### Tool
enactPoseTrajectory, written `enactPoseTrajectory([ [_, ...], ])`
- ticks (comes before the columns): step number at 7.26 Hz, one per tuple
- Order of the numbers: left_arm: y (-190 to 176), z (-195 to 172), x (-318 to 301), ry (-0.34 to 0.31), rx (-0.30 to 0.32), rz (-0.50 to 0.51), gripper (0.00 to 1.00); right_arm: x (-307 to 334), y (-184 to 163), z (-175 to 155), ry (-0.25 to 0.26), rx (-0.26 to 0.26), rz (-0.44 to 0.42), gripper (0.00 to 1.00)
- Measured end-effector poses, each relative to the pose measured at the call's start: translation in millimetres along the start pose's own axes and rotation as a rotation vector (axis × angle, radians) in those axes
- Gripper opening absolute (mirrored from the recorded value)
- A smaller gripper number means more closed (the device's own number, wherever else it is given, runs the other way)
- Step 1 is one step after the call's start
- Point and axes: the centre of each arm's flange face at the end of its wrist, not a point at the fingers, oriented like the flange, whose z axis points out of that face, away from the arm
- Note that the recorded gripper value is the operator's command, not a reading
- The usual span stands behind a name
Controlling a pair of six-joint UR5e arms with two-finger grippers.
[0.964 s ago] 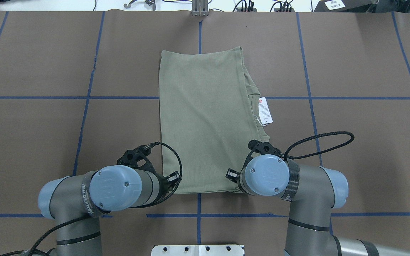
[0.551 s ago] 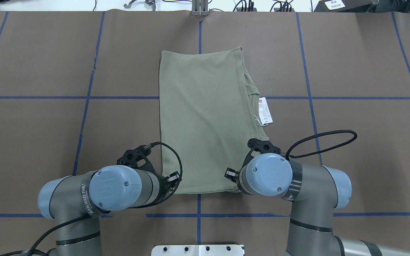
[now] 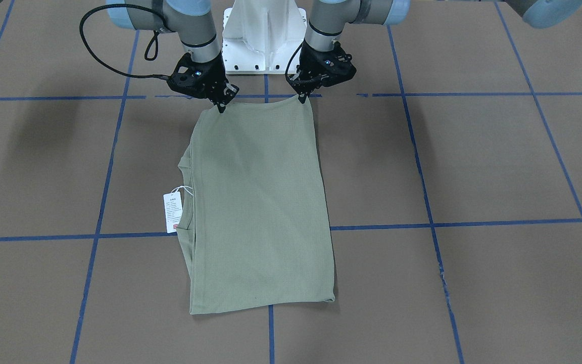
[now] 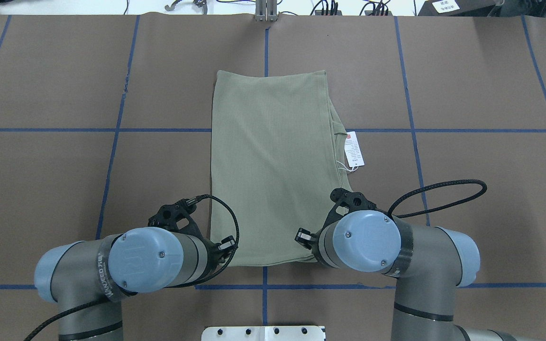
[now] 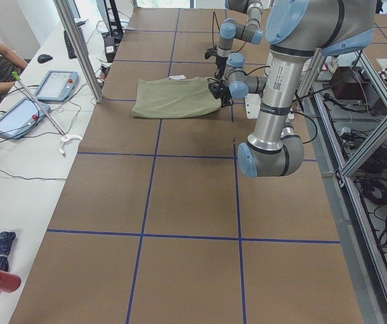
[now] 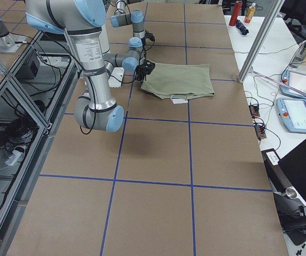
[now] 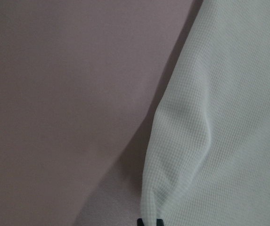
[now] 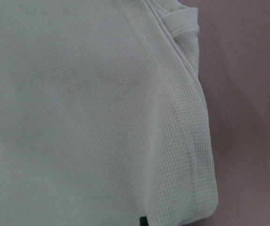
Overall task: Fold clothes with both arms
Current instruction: 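Lift the near edge with both grippers and fold it away from the robot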
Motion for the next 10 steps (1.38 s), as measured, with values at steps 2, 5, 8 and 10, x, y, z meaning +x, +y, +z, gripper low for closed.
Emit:
enactPoseTrajectory([
  [2, 34, -26, -10, -0.039, -0.036, 0.029, 0.00, 9, 41, -29, -0.042, -0.076, -0.035, 0.00],
  [5, 69, -60, -25, -0.074, -0.086, 0.066, 0.00, 28, 78, -53, -0.051, -0.178, -0.054, 0.00],
  [8, 31, -80, -3, -0.026, -0.035, 0.055, 0.00, 16, 36, -64, -0.088, -0.116, -0.007, 0.00],
  [10, -20, -82, 22, 0.037, 0.036, 0.065, 0.00, -4, -11, -70, -0.118, -0.042, 0.023, 0.00],
])
